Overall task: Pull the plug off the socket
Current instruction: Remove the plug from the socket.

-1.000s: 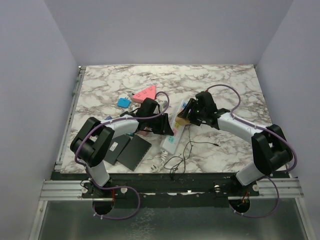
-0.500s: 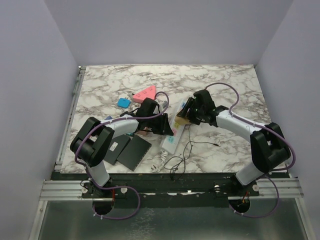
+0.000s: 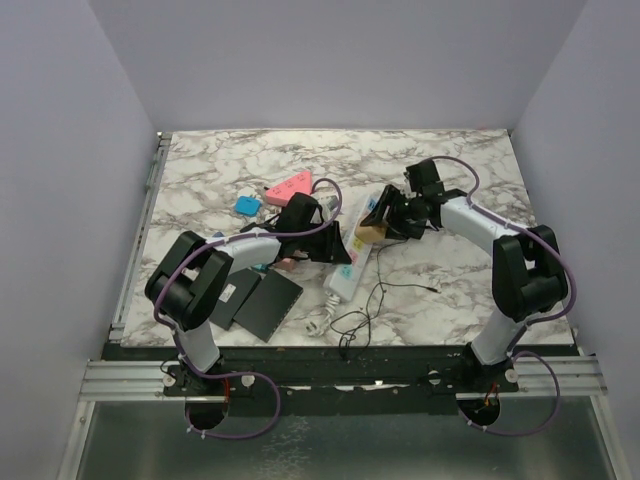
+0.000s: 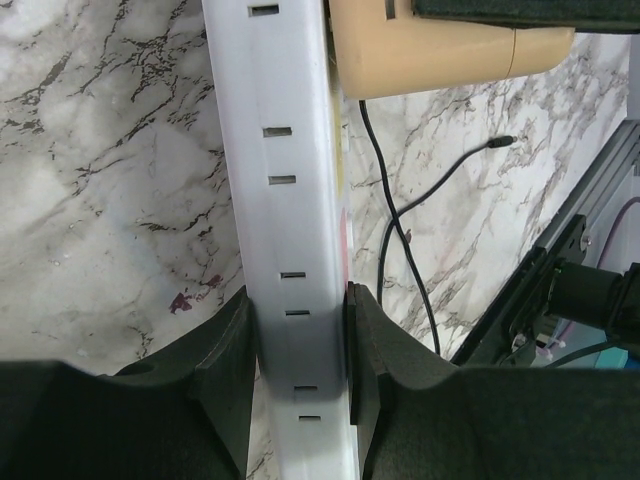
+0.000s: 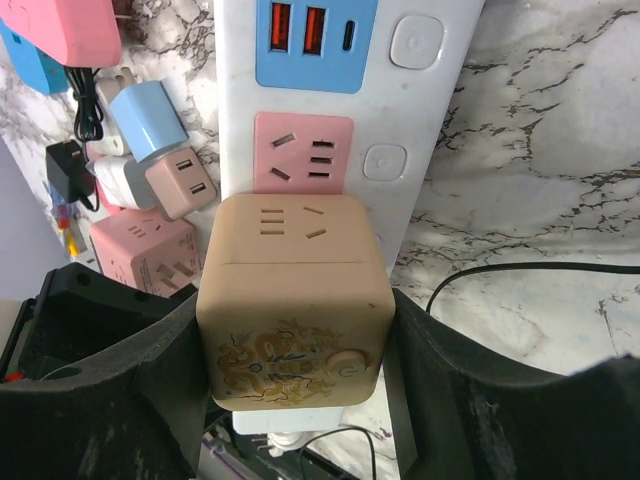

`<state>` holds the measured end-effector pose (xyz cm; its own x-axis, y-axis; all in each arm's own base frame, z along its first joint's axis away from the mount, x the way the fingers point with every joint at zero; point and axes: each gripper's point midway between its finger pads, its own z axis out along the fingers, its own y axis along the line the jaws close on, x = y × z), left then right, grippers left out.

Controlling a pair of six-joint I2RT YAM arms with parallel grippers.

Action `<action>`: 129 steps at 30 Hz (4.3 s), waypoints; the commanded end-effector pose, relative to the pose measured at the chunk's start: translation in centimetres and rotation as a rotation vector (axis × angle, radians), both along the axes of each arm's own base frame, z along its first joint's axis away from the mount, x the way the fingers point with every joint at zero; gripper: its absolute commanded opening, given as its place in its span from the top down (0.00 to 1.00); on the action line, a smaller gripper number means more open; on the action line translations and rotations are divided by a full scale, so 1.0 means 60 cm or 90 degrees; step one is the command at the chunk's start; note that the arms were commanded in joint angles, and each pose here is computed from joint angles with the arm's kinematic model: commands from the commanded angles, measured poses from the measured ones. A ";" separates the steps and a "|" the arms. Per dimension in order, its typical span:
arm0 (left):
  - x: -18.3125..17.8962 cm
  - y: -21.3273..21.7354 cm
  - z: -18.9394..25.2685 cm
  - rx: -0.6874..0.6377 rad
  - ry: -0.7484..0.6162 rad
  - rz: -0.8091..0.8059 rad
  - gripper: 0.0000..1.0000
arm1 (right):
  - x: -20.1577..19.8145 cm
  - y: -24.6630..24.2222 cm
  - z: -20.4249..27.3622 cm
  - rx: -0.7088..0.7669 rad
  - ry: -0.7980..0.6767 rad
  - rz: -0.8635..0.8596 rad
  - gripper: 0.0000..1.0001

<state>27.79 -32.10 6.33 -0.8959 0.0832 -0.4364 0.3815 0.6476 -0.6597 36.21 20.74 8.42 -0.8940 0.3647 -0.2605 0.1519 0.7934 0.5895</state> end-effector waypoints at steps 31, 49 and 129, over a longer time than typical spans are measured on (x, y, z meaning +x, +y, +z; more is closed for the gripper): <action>-0.052 0.046 -0.089 0.118 0.057 -0.045 1.00 | -0.045 0.018 0.001 -0.034 -0.178 -0.127 1.00; -0.053 0.046 -0.090 0.118 0.058 -0.048 1.00 | 0.005 -0.022 0.033 -0.097 -0.202 -0.143 1.00; -0.038 0.056 -0.076 0.133 0.029 -0.016 1.00 | 0.028 -0.058 0.049 0.001 -0.167 -0.156 1.00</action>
